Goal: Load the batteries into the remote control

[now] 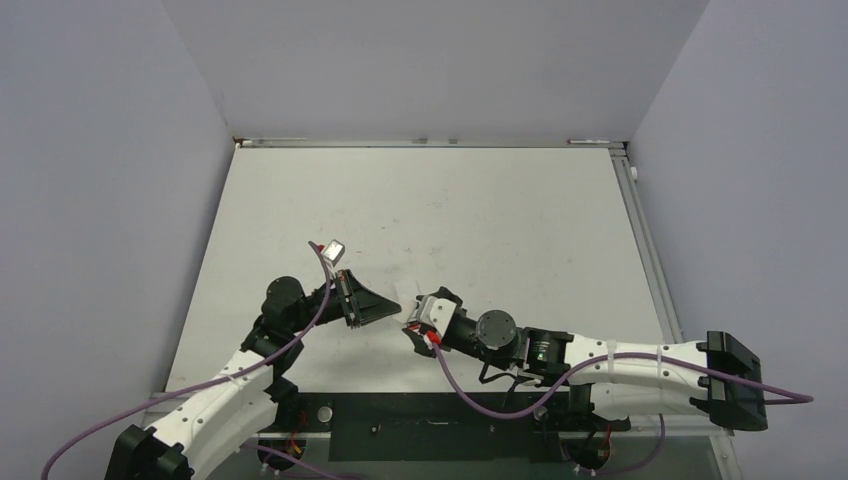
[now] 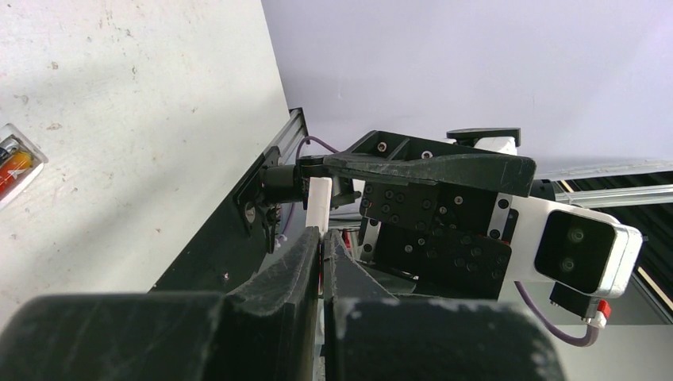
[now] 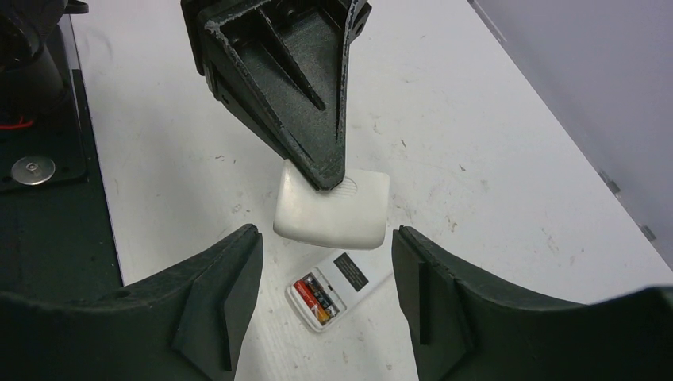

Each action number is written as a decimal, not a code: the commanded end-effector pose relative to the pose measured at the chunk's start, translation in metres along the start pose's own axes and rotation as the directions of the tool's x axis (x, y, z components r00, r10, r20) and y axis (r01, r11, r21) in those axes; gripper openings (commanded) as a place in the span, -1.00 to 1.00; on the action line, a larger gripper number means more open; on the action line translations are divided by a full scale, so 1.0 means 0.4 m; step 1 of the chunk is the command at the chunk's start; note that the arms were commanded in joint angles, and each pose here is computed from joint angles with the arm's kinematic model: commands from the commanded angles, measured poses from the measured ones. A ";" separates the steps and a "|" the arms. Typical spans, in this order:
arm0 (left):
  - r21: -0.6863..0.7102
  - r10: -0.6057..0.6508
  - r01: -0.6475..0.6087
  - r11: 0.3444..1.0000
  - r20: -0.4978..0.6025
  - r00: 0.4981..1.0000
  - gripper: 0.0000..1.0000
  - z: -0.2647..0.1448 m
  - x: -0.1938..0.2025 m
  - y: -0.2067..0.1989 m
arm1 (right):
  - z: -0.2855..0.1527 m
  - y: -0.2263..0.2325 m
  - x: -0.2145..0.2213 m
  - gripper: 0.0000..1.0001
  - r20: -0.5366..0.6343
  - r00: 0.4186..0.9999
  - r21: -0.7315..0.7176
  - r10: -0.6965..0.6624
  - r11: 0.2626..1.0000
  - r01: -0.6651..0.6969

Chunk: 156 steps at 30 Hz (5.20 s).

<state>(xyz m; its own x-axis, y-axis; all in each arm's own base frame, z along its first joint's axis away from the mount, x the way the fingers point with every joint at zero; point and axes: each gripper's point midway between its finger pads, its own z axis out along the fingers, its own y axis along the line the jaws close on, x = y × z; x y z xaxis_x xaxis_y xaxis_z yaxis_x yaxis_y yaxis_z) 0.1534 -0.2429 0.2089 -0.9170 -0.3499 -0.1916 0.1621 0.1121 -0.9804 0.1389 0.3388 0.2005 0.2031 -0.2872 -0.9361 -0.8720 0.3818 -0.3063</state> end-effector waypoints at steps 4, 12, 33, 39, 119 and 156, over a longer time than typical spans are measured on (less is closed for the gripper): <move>0.060 0.037 -0.038 0.997 0.026 0.999 -1.00 -0.004 -0.012 -0.039 | 0.010 -0.008 -0.037 0.19 0.063 0.998 0.027 0.002 1.000 -0.004; 0.070 0.040 -0.041 0.997 0.012 0.999 -1.00 -0.006 -0.004 -0.044 | 0.014 -0.016 -0.037 0.19 0.061 0.998 0.046 -0.001 0.999 -0.001; 0.069 0.035 -0.036 0.997 0.010 0.999 -1.00 -0.010 0.002 -0.036 | 0.009 -0.020 -0.050 -0.24 0.087 0.996 0.053 0.009 0.998 -0.013; 0.060 0.024 -0.025 0.998 0.015 1.000 -1.00 -0.009 0.001 -0.027 | 0.005 -0.026 -0.047 -0.38 0.085 0.996 0.066 0.014 0.998 -0.020; 0.058 0.008 -0.011 0.998 0.045 0.999 -1.00 0.000 -0.004 -0.020 | 0.056 -0.024 -0.053 0.04 0.129 0.984 0.117 0.124 0.983 -0.139; -0.264 0.276 -0.244 0.933 0.089 0.957 -0.02 0.064 -0.152 0.065 | -0.050 -0.050 0.048 -0.59 -0.193 0.932 0.236 0.306 0.937 -0.258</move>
<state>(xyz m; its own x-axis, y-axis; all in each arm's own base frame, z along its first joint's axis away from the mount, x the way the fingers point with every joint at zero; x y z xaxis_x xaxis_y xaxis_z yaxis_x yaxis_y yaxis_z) 0.2012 -0.2415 0.1887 -0.8408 -0.3960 -0.3691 0.2234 0.3672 -0.9029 0.1541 0.3175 0.1773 -0.0972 -0.3483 -0.9323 -0.7893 0.5976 -0.1410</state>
